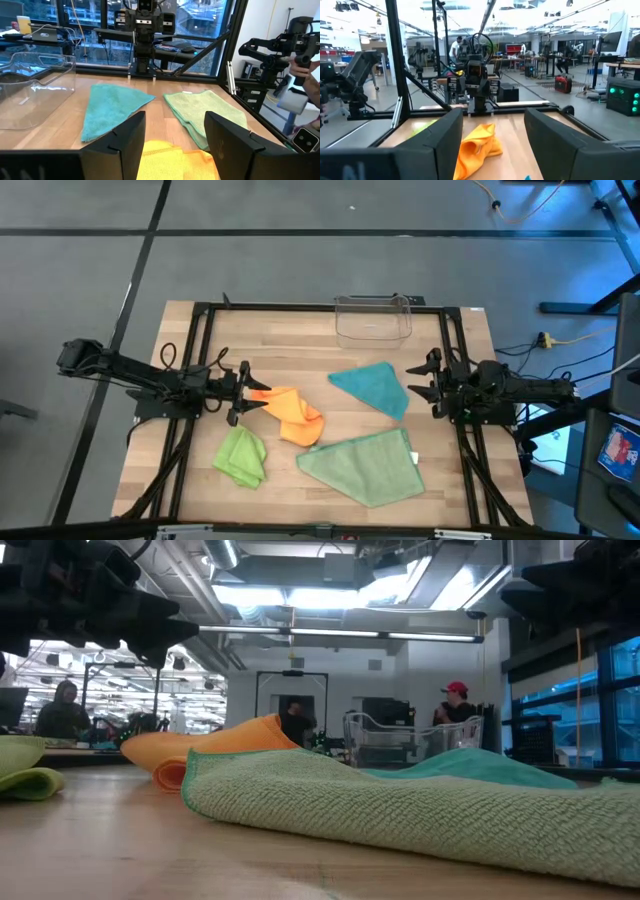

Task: Fold microfiber towels
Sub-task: Fold the blue microfiber cloth

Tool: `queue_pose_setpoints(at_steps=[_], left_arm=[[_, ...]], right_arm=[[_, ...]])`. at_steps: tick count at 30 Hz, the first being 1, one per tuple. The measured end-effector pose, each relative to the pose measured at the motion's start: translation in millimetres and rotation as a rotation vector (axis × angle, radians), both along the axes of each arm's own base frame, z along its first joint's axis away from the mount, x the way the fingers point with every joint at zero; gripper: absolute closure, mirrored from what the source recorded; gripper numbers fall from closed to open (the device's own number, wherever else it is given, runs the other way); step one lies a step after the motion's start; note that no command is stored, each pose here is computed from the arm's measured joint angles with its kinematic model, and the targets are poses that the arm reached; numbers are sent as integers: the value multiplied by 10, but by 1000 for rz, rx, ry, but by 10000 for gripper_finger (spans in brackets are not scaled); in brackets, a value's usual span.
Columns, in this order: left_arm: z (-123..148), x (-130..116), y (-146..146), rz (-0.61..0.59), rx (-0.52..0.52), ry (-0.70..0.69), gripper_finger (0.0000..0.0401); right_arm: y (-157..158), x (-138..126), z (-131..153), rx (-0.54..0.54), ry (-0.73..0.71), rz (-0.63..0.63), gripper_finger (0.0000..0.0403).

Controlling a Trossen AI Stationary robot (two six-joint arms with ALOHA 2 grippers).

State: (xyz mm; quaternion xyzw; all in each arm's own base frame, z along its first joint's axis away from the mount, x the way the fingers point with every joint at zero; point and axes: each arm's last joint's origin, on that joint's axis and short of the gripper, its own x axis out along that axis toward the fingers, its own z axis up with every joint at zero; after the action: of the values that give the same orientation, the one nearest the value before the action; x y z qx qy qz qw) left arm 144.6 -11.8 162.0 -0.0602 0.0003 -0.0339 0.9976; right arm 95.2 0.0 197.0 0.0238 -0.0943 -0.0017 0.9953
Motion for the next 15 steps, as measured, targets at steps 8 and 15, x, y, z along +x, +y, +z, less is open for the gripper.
queue_pose_setpoints(at_steps=[8,15], left_arm=[[2,0,0,0,0,-2,206],[30,3,5,18,-25,-24,206]], right_arm=[[0,0,-3,75,2,16,187],[1,1,-2,110,1,24,187]])
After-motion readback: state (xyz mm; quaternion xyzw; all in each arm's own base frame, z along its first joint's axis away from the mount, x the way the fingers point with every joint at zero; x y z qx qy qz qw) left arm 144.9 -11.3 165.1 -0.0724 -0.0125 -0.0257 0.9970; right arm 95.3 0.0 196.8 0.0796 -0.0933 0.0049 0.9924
